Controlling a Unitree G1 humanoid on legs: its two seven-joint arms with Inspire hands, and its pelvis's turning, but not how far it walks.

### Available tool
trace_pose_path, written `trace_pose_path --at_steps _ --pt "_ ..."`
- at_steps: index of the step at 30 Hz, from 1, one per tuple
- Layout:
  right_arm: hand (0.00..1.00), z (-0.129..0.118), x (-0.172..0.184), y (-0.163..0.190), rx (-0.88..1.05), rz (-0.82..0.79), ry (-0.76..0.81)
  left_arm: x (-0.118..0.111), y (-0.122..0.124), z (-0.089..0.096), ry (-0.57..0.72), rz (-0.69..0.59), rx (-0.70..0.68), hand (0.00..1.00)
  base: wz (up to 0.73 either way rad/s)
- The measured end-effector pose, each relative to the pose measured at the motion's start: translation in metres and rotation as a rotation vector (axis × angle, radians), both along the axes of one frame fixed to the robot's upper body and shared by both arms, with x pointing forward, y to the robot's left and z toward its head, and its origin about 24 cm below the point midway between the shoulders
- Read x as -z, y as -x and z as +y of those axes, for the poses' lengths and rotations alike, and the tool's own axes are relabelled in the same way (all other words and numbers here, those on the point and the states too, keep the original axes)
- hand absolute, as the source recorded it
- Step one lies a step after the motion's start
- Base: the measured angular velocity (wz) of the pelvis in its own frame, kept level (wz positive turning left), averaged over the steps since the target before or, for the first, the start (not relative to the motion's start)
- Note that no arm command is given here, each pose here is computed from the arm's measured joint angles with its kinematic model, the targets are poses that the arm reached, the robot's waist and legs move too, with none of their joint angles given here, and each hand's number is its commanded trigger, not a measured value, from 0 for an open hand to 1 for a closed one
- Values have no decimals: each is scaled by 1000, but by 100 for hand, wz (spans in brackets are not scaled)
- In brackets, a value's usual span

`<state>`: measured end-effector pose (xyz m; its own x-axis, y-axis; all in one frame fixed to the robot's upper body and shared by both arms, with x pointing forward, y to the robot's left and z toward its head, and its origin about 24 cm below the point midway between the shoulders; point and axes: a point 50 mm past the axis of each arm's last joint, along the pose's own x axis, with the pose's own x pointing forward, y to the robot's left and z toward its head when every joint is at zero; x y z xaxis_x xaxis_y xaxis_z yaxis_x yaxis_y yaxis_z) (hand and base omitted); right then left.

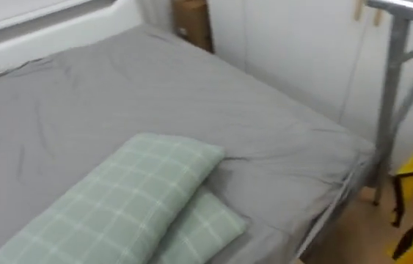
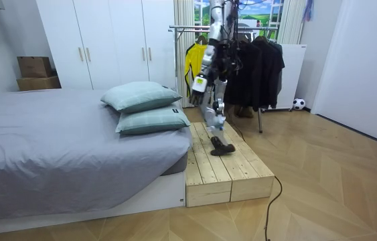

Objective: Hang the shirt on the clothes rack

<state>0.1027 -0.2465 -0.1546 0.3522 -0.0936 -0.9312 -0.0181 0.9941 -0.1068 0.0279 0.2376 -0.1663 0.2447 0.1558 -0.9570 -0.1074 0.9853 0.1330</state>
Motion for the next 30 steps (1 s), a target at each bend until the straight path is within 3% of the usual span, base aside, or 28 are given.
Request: trace_pose_path --at_steps 3,11,19,30 --pt "0 0 0 0 16 -15 -5 0 -3 -1 -26 14 32 0 91" --pt "0 3 9 46 131 68 -13 -1 4 5 -85 33 17 0 75" --pt "0 7 10 49 164 59 -23 0 12 6 -82 43 -9 0 82" --pt "0 12 9 34 91 24 -17 1 36 0 -64 95 -17 0 24"
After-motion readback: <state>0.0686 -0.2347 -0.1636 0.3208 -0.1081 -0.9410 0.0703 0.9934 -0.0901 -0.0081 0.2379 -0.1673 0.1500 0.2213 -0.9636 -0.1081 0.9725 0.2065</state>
